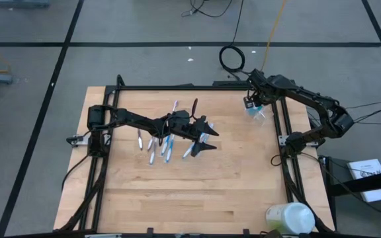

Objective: Pick & Place toothbrushing station
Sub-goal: Put the blue mouthwash into the middle of the transparent organizer, then put the violet toothbrush into the left of the transparent organizer

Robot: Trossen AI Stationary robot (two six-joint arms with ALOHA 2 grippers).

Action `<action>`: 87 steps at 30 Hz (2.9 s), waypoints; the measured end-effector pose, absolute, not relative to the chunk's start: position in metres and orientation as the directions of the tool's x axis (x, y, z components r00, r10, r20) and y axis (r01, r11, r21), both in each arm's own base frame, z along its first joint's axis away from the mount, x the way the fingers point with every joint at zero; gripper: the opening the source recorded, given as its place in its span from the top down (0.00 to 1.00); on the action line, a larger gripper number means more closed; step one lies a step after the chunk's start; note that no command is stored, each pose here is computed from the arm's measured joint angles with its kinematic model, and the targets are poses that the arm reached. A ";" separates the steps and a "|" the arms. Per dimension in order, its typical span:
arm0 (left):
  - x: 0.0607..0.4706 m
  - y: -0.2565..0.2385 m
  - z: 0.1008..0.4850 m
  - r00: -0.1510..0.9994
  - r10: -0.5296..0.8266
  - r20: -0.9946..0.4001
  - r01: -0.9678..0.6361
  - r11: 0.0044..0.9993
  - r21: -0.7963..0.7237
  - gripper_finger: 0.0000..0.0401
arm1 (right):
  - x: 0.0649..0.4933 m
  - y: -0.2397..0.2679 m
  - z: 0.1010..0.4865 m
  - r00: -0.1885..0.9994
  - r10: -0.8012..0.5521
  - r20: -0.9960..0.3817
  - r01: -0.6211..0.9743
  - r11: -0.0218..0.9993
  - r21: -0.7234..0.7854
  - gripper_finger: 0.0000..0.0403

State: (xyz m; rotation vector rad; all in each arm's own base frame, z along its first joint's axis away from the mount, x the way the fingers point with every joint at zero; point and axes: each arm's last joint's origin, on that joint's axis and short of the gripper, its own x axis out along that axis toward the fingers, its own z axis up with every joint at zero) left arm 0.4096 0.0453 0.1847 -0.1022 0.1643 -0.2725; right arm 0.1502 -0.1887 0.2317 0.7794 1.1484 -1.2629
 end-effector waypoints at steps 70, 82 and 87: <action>0.409 0.045 0.184 0.949 -0.275 -0.154 0.259 0.958 -0.121 0.24 | 0.144 -0.061 0.285 0.925 -0.216 -0.314 0.310 0.904 0.293 0.71; 0.410 0.043 0.184 0.947 -0.281 -0.157 0.257 0.953 -0.158 0.24 | 0.173 0.010 0.237 0.951 0.301 -0.068 -0.299 0.954 0.030 0.71; 0.404 0.043 0.180 0.925 -0.273 -0.265 0.231 0.957 -0.178 0.24 | 0.172 0.024 0.235 0.926 0.373 -0.049 -0.376 0.925 -0.056 0.71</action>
